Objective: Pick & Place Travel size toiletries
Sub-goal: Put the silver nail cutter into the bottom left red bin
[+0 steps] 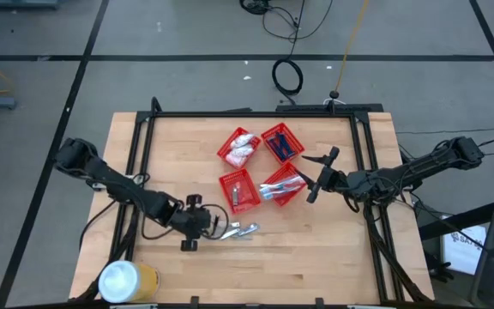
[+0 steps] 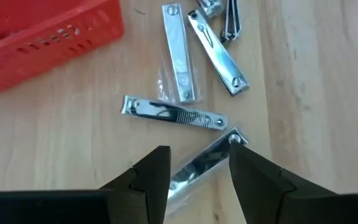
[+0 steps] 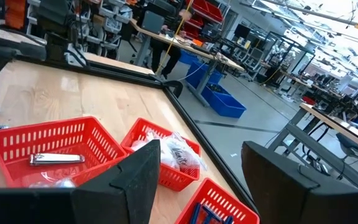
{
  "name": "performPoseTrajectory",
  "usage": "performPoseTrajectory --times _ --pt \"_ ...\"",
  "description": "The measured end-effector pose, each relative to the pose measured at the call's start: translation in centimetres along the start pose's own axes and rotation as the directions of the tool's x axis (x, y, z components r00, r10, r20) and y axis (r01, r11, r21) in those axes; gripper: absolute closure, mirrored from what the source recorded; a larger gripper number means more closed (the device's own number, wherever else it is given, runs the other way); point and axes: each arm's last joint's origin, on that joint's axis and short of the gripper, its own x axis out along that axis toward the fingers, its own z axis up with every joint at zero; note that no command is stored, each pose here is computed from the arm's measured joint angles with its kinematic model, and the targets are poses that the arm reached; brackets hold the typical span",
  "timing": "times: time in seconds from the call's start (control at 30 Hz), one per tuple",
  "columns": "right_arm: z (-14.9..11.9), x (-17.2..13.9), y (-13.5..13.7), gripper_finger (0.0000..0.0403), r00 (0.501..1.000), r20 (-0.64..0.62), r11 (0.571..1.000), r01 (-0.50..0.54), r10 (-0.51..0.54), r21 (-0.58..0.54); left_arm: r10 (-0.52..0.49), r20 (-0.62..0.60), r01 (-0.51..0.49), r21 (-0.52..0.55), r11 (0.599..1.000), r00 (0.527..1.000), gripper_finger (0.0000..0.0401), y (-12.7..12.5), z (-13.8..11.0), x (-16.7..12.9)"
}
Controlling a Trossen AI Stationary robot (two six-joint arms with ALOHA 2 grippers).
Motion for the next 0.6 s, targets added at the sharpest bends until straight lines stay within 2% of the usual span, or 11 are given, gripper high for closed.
performPoseTrajectory --times 0.4,0.6 --pt "0.0 0.0 0.0 0.019 1.0 0.001 1.0 0.0 0.0 0.001 -0.004 -0.137 0.012 0.056 0.998 0.991 0.0242 -0.3 -1.0 3.3" --pt "0.0 0.0 0.0 0.019 1.0 0.001 1.0 0.0 0.0 0.001 0.012 -0.164 0.004 0.099 0.995 0.986 0.0242 -0.4 -1.3 4.4"
